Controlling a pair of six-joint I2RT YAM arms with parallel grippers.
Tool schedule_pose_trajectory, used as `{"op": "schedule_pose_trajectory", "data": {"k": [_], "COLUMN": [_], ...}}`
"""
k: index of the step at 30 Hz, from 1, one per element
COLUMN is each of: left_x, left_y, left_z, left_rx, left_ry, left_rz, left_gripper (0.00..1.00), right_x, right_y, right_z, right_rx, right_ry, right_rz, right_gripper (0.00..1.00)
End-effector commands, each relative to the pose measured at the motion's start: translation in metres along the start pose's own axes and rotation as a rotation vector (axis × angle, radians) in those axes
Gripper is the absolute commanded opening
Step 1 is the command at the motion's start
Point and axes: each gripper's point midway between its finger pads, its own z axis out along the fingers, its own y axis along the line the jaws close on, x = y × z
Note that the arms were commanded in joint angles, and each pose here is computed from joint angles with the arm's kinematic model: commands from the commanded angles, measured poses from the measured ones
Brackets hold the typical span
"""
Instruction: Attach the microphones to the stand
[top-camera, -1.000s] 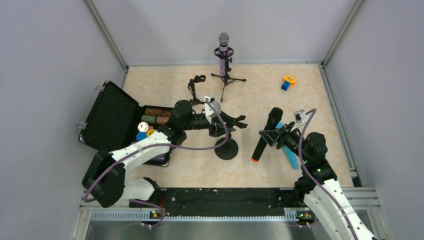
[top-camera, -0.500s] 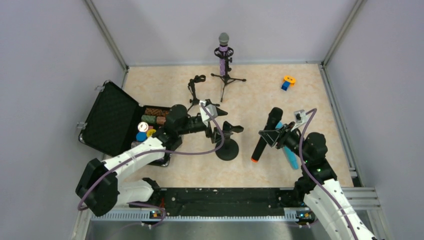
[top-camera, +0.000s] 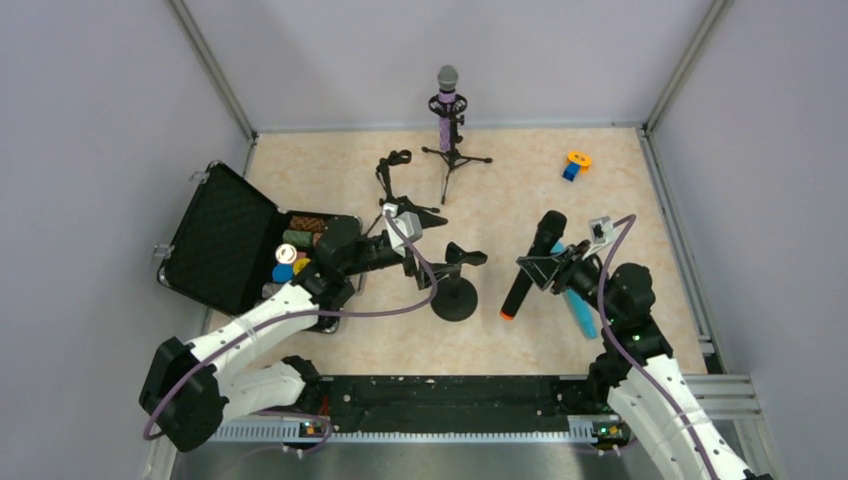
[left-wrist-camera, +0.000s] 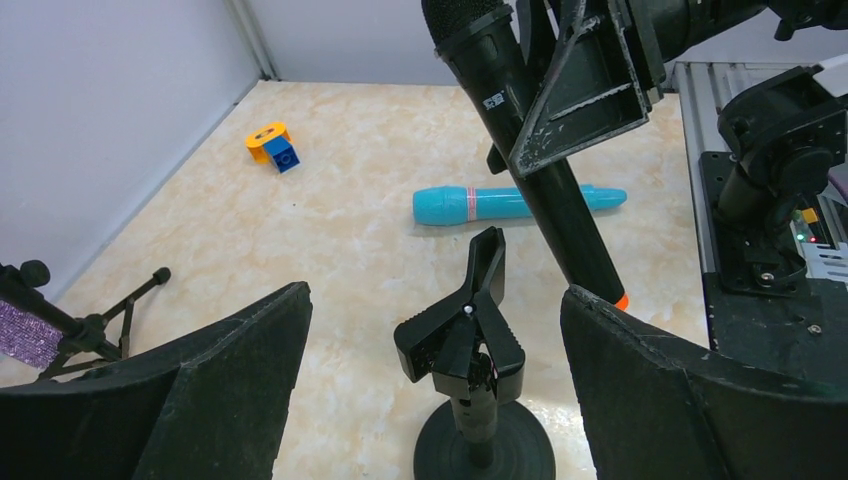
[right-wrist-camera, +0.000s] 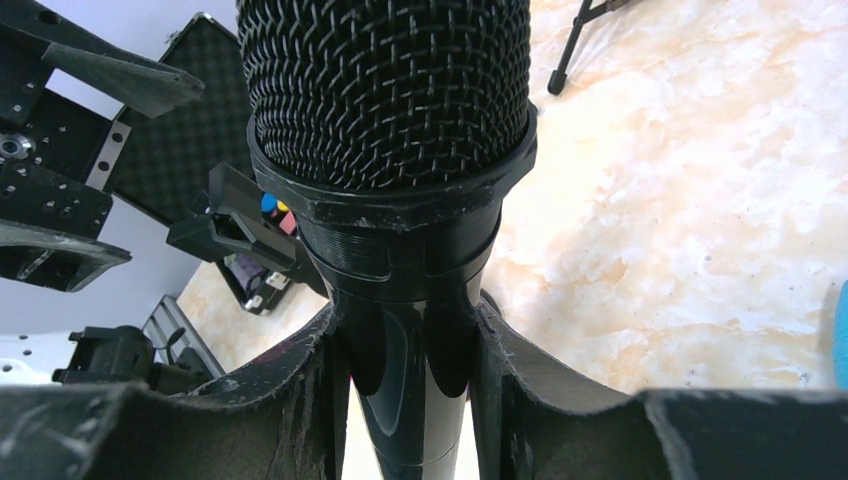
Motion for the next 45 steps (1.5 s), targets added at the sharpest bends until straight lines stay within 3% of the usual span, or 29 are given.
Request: {"op": "schedule_pose_trajectory", "data": {"k": [1, 30, 45], "left_x": [-0.017, 0.019, 0.005], "left_y": [-0.010, -0.025, -0.018], "left_z": [-0.006, -0.026, -0.015], "left_rx": [0.036, -0.024, 0.027], "left_ry": [-0.043, -0.001, -0.020], "left_rz": [0.035, -0.163, -0.048], "left_gripper": [0.99, 0.96, 0.96], "right_x": [-0.038, -0.036, -0.058], "right_y": [0.030, 0.042, 0.059], "right_z": [0.001, 0.008, 0.001], "right_rx": [-0.095, -0.167, -0.223], "right_ry": [-0.102, -0.027, -0.123], "right_rz": [-0.055, -0.130, -0.235], "right_gripper": [0.00, 0.00, 0.00]}}
